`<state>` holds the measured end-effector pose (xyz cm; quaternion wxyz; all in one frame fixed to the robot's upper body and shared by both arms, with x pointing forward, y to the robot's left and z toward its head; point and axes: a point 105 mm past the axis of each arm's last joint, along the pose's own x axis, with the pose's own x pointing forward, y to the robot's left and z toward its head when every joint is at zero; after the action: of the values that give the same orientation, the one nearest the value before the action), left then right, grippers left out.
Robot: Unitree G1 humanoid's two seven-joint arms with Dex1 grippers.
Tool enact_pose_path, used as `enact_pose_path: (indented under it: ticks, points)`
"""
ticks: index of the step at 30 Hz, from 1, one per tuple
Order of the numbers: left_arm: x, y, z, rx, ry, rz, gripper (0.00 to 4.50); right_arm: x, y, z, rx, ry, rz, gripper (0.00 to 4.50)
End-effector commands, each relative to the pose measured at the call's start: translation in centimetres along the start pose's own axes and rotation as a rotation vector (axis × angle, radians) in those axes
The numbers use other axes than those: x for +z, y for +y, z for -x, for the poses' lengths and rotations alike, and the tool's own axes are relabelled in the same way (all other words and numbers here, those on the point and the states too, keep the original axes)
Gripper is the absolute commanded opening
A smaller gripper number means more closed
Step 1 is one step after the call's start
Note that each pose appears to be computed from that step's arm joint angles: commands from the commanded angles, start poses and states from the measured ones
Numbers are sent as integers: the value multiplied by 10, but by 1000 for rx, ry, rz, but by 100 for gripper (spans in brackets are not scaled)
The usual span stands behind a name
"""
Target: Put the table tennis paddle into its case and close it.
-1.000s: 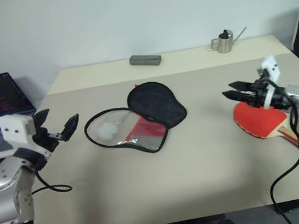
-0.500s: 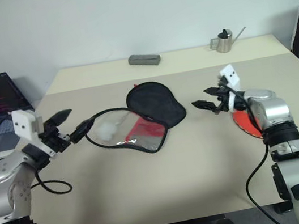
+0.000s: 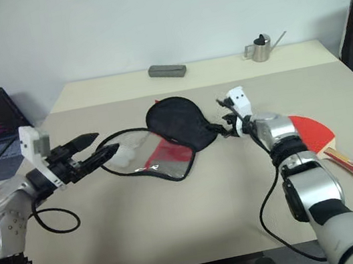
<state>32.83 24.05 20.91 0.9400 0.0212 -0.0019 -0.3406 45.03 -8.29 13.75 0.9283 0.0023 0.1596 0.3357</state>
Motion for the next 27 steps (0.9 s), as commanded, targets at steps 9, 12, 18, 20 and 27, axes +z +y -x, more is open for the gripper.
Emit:
enact_pose_path:
  ticks: [9,12,18,20,27]
  points:
    - [15,1,4,3,-26,-45,450,9,13,-22,-80,-48,87,446]
    - [15,2,5,11,-25,-49,450,6,17,-25,-76,-39,106,446]
    - [12,2,5,19,-20,-57,450,-6,22,-31,-91,15,161,446]
    - [11,1,4,20,-19,-59,450,-9,22,-32,-100,30,183,446]
    - [10,0,4,15,-16,-62,450,-9,25,-34,-108,36,159,252]
